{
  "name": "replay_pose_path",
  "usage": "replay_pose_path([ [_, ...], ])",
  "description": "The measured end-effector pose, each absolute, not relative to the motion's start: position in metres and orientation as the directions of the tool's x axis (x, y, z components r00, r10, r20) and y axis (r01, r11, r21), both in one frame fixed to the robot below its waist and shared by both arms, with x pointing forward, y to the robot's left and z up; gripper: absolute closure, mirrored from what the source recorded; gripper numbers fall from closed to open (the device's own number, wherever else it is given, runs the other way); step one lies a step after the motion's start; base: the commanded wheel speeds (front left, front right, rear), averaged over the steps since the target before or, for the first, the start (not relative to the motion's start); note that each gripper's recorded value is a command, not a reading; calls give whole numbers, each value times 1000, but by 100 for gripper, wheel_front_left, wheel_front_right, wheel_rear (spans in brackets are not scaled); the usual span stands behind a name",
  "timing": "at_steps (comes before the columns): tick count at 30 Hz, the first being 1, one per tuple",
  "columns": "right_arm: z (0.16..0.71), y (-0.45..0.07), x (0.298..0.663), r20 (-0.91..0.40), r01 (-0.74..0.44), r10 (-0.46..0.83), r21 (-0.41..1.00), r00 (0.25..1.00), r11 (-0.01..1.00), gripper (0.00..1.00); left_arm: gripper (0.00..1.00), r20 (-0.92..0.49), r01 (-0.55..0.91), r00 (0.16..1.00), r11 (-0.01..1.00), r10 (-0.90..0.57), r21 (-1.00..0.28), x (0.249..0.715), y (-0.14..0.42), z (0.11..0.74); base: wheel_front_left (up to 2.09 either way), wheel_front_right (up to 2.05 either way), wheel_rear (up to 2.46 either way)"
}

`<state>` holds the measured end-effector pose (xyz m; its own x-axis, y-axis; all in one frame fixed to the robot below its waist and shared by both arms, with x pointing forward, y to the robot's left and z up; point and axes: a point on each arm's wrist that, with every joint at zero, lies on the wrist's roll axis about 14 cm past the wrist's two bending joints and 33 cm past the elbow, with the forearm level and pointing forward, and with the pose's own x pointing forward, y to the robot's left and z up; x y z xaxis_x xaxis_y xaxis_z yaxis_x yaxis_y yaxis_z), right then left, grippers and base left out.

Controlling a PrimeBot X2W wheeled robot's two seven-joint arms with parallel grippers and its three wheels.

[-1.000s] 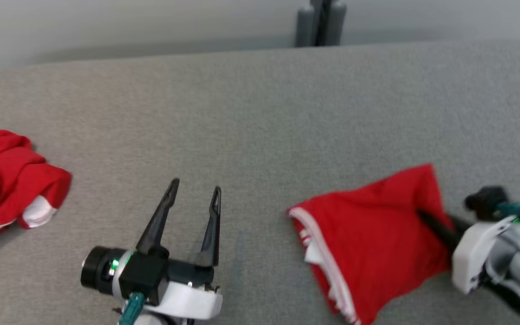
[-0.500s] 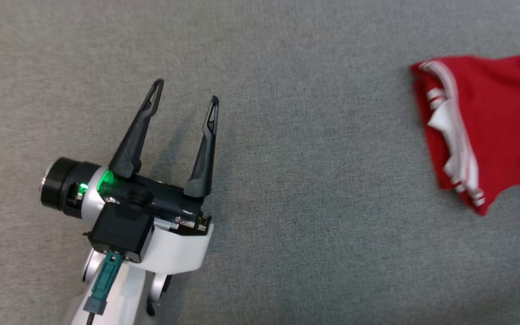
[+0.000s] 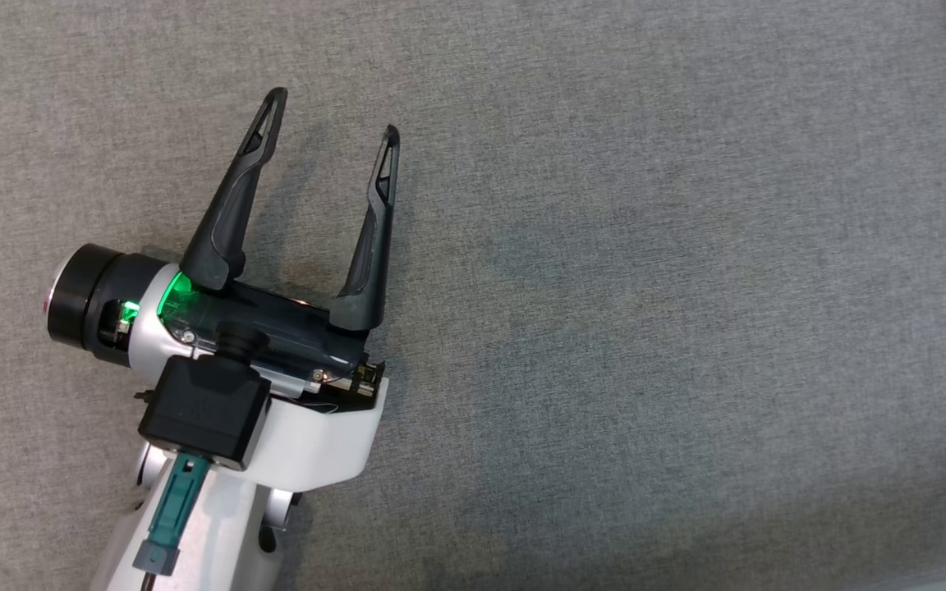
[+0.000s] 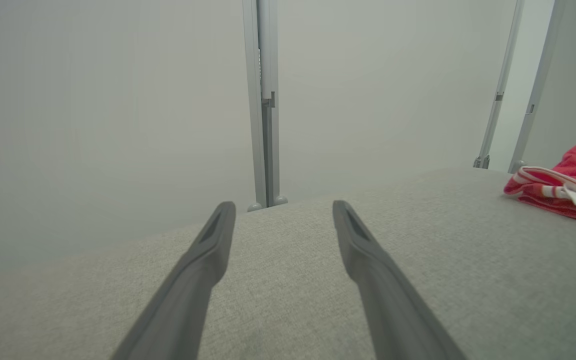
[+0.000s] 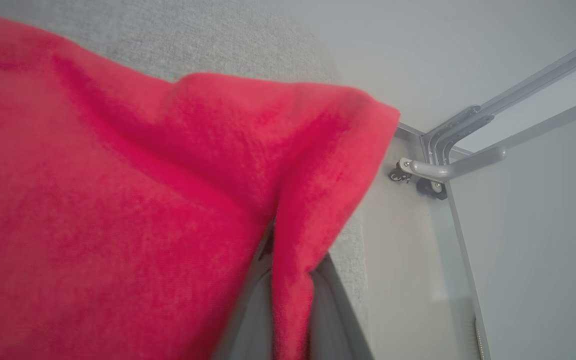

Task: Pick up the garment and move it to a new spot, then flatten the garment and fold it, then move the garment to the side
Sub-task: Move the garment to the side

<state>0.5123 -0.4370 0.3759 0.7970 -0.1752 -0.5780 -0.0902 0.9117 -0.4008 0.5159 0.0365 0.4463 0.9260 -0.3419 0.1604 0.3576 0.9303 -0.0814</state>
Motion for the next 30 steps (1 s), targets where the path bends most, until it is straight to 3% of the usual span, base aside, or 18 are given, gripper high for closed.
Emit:
replay_pose_path([
  [5,375,-444,520,-571,-93,-208,-452,794,887,100,0,155,347,931,934,-332,-81,515,39,446,0,0,0],
  [6,375,-444,520,-571,-93,-208,-452,794,887,70,0,155,347,931,934,-332,-81,515,39,446,0,0,0],
  [7,375,-446,521,-569,-93,-216,-465,793,881,0,0,155,344,932,936,-329,-82,514,40,447,0,0,0],
  [15,401,-448,527,-523,-78,-237,-510,819,856,0,0,174,333,933,939,-314,-90,506,41,469,0,0,0],
  [17,425,-438,535,-473,-65,-213,-505,855,861,0,0,177,330,934,939,-311,-93,496,41,480,0,0,0],
  [30,539,-327,542,-177,-150,88,-378,980,914,0,0,249,246,943,966,-219,-81,445,69,545,0,0,0],
])
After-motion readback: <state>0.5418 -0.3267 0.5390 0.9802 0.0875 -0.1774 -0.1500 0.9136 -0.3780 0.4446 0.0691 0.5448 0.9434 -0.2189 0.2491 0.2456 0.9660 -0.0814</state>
